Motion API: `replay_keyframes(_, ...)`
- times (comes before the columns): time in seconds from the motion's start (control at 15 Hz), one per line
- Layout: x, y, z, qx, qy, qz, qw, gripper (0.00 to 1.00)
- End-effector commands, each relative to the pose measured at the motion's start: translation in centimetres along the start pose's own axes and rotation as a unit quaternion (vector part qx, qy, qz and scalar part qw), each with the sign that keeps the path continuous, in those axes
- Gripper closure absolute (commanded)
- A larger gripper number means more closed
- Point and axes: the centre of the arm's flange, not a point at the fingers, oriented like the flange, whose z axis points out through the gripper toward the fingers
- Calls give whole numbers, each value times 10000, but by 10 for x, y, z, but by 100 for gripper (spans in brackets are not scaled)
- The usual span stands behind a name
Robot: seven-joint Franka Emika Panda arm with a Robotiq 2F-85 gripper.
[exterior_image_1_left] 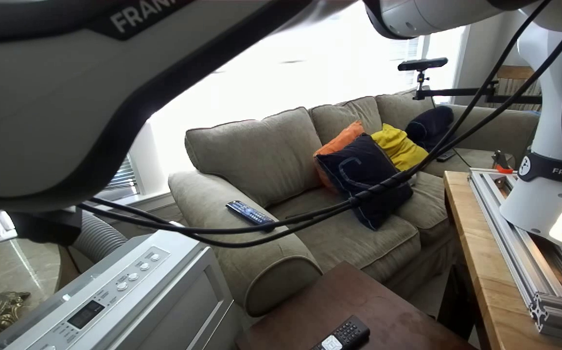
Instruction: Press a button on the aircon to switch it on
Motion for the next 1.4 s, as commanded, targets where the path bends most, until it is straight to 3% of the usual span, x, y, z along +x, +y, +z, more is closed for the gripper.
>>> replay_keyframes(0.0,-12,-3,-9,1,-80,64,9999,7)
replay_keyframes(0.13,-11,-2,-9,-31,-117,70,9999,0)
replay_keyframes(0.2,-1,1,1,-14,-20,-1,10000,10)
replay_keyframes(0.33,-2,2,1,-18,-23,-1,10000,0)
replay_keyframes(0.73,-2,2,1,-18,-26,-1,10000,0)
replay_keyframes(0.8,-2,2,1,-18,-27,-1,10000,25)
replay_keyframes(0.93,-2,1,12,-124,56,3,9999,31)
replay_keyframes(1.33,-10,-11,47,-71,33,-105,9999,75)
